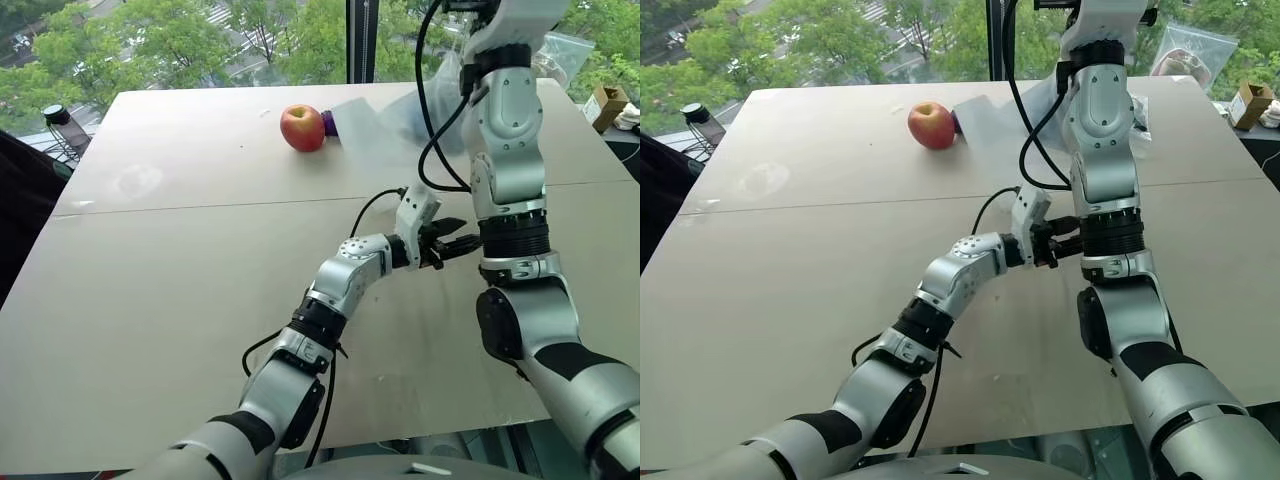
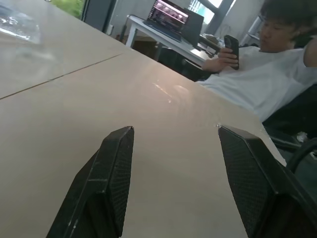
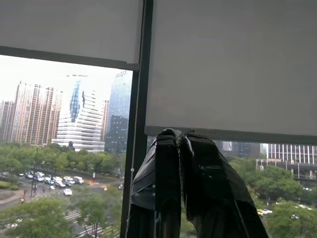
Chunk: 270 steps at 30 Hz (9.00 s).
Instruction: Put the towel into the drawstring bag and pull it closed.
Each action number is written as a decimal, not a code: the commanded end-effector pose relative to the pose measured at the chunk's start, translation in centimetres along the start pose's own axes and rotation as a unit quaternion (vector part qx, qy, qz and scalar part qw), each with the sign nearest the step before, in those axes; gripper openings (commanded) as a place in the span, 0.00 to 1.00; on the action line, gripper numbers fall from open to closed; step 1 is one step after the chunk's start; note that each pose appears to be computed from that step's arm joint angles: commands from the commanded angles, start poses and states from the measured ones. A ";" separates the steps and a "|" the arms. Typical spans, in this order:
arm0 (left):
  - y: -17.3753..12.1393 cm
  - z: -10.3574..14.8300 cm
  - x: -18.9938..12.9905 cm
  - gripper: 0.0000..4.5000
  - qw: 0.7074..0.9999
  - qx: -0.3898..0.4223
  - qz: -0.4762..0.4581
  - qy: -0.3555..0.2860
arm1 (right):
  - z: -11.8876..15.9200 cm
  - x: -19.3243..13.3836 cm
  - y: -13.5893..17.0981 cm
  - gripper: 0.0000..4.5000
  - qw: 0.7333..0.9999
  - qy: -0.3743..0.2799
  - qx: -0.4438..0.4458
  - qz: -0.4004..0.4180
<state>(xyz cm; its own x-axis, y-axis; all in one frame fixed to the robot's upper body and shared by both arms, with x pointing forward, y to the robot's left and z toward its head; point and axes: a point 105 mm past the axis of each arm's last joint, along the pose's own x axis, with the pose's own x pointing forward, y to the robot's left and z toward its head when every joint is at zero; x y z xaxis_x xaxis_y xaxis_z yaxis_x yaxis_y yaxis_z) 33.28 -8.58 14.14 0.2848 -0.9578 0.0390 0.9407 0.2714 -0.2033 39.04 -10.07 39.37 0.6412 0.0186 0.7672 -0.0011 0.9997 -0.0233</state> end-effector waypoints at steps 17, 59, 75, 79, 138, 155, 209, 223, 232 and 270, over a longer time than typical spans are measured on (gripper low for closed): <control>4.6 4.3 -7.9 0.62 0.956 0.220 0.190 -0.048 | 3.2 0.9 -0.9 0.00 0.999 -0.043 -0.002 0.000; 4.7 -0.5 -3.3 0.62 0.993 0.027 0.115 -0.020 | -0.5 -1.1 3.0 0.00 0.988 0.090 0.082 0.090; 5.5 0.4 -3.4 0.62 0.988 0.007 0.147 -0.043 | -1.2 -1.7 2.4 0.00 0.990 0.097 0.066 0.080; 2.7 1.6 -6.8 0.62 0.995 0.019 0.085 -0.046 | -1.3 -1.8 2.2 0.00 0.990 0.098 0.065 0.077; 12.2 12.0 -25.9 0.01 0.553 0.487 0.671 -0.080 | -2.6 -2.5 -7.6 0.00 0.987 0.073 -0.042 -0.139; 6.1 28.6 -28.8 0.01 0.421 0.635 0.631 -0.145 | 2.5 -0.5 -3.9 0.00 0.996 -0.049 -0.062 -0.039; 5.4 29.3 -29.2 0.01 0.451 0.624 0.613 -0.177 | 1.2 -1.5 -8.5 0.00 0.981 -0.059 -0.173 -0.068; 5.9 29.9 -31.0 0.01 0.482 0.521 0.653 -0.264 | -7.2 -2.2 -12.7 0.00 0.964 0.167 0.140 -0.152; 7.4 27.6 -26.8 0.01 0.624 0.468 0.573 -0.251 | -6.8 -2.4 -13.1 0.00 0.952 0.170 0.218 -0.134; 9.6 26.5 -32.8 0.01 0.586 0.312 0.675 -0.322 | -3.5 -1.6 -5.4 0.00 0.922 0.140 0.357 0.051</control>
<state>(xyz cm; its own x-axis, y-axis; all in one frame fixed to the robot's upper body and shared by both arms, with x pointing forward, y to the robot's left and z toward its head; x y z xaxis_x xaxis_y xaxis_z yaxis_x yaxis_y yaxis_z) 39.02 26.31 35.25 0.7267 0.2906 0.6224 -0.3504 0.9362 -0.0281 42.53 -16.47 33.10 0.8603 0.1521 0.4865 -0.4081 0.7774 0.4786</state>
